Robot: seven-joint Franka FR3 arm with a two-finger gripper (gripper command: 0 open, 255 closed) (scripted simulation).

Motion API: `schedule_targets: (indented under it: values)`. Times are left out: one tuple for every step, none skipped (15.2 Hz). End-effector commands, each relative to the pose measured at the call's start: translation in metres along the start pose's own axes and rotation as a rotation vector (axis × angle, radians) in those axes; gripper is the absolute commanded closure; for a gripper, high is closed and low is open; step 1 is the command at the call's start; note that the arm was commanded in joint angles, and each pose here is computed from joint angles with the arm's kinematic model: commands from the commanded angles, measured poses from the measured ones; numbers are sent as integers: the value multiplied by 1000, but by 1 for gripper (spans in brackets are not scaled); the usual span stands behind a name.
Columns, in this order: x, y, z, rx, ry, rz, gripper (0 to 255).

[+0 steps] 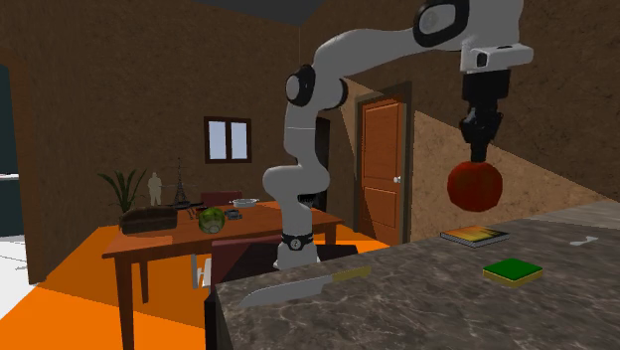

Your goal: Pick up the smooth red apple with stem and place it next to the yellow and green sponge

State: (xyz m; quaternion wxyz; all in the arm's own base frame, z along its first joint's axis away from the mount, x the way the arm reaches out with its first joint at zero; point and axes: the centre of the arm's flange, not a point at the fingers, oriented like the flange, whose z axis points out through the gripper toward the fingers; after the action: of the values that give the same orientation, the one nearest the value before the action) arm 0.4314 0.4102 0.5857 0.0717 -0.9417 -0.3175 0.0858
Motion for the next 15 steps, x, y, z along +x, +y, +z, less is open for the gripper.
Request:
schedule_targets:
  values:
    - [19,-17,5,1,1,2,255]
    - [29,-26,6,1,1,2,255]
    - [38,-35,6,1,1,2,255]
    - [48,-44,7,1,1,2,255]
    - [58,-53,7,1,1,2,255]
    - [68,-61,8,1,1,2,255]
    - [77,-70,8,1,1,2,255]
    - [87,-79,9,1,1,2,255]
    - [93,-85,9,1,1,2,255]
    - [94,-84,14,1,1,2,255]
    - [94,-83,19,1,1,2,255]
    - [95,-82,24,1,1,2,255]
    - [95,-81,30,1,1,2,255]
    - [96,-80,35,1,1,2,255]
    - [97,-79,40,1,1,2,255]
